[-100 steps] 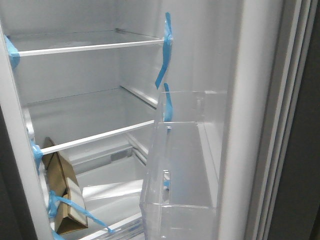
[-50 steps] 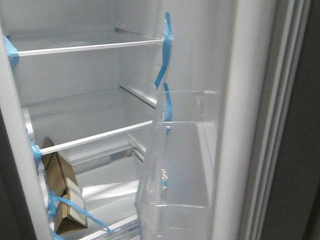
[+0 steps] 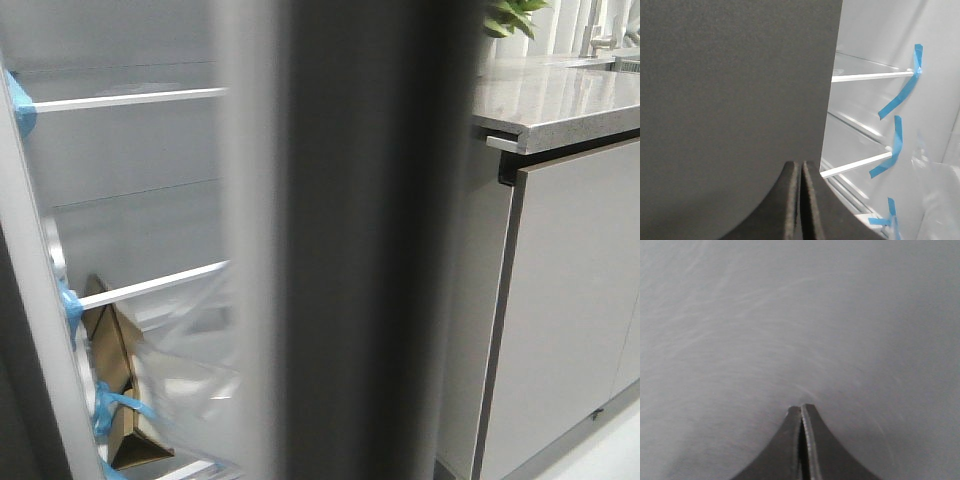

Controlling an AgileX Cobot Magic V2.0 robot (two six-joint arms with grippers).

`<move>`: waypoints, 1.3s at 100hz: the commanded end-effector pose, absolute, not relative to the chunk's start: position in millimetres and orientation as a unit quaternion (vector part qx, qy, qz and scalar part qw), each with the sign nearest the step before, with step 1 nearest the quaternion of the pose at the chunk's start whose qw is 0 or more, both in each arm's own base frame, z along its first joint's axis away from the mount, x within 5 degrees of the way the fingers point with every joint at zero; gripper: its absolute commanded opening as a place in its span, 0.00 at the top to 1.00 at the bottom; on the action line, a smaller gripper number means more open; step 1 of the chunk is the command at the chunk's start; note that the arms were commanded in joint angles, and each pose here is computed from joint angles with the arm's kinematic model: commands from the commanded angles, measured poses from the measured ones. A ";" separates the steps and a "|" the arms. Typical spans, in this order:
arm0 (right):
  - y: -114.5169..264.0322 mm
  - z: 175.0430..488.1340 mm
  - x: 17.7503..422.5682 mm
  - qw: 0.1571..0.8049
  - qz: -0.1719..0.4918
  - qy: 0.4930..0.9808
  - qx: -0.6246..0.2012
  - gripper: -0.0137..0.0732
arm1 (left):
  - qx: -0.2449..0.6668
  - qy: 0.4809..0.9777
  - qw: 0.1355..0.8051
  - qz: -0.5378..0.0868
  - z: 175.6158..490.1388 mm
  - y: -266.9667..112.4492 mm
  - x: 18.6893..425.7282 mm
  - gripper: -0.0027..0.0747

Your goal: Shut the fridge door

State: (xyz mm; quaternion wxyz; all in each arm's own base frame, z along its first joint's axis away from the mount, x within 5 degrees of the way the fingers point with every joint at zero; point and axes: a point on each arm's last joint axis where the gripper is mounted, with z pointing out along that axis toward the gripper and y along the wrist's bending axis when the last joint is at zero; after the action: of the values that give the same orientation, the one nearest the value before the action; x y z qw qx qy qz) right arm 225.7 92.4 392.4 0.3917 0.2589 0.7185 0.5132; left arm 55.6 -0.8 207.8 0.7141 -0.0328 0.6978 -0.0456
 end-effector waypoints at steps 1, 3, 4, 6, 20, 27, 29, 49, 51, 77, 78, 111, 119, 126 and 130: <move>109.5 418.1 232.1 0.435 0.509 0.715 0.201 0.93 | -0.033 0.675 0.735 -0.052 202.9 -1.2 55.5 0.99; 114.1 420.6 234.7 0.444 0.504 0.717 0.189 0.93 | -0.033 0.675 0.735 -0.052 202.9 -1.2 55.5 0.99; 115.5 423.2 235.5 0.451 0.501 0.717 0.181 0.93 | -0.033 0.675 0.735 -0.052 202.9 -1.2 55.5 0.99; 120.4 425.5 237.9 0.459 0.496 0.717 0.169 0.93 | -0.033 0.675 0.735 -0.052 202.9 -1.2 55.5 0.99; 154.0 437.0 254.6 0.511 0.466 0.716 0.094 0.93 | -0.033 0.675 0.735 -0.052 202.9 -1.2 55.5 0.99; 170.2 437.8 264.5 0.518 0.458 0.719 0.069 0.93 | -0.033 0.675 0.735 -0.052 202.9 -1.2 55.5 0.99; 175.0 435.8 267.9 0.516 0.457 0.722 0.065 0.93 | -0.033 0.675 0.735 -0.052 202.9 -1.2 55.5 0.99; 213.6 430.5 308.0 0.524 0.450 0.722 0.044 0.93 | -0.033 0.675 0.735 -0.052 202.9 -1.2 55.5 0.99; 216.5 432.1 310.9 0.526 0.452 0.719 0.043 0.93 | -0.033 0.675 0.735 -0.052 202.9 -1.2 55.5 0.99; 259.6 415.0 372.6 0.532 0.450 0.717 0.035 0.93 | -0.033 0.675 0.735 -0.052 202.9 -1.2 55.5 0.99; 260.5 414.6 373.7 0.532 0.449 0.717 0.034 0.93 | -0.033 0.675 0.735 -0.052 202.9 -1.2 55.5 0.99; 258.0 415.4 386.6 0.518 0.437 0.735 0.013 0.93 | -0.033 0.675 0.736 -0.051 202.9 -1.1 55.5 0.99; 246.9 424.7 382.6 0.519 0.425 0.742 0.000 0.93 | -0.033 0.675 0.735 -0.052 202.9 -1.2 55.5 0.99; 234.7 435.4 377.5 0.524 0.412 0.745 -0.011 0.93 | -0.033 0.675 0.735 -0.052 202.9 -1.2 55.5 0.99; 226.9 440.5 375.2 0.529 0.406 0.745 -0.012 0.93 | -0.033 0.675 0.735 -0.052 202.9 -1.2 55.5 0.99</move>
State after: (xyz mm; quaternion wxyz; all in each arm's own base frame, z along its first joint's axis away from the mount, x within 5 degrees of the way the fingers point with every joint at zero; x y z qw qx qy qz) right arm 393.4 255.5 382.4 0.4574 -0.0078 0.7931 0.4022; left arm 55.6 -0.8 207.8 0.7141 -0.0328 0.6978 -0.0456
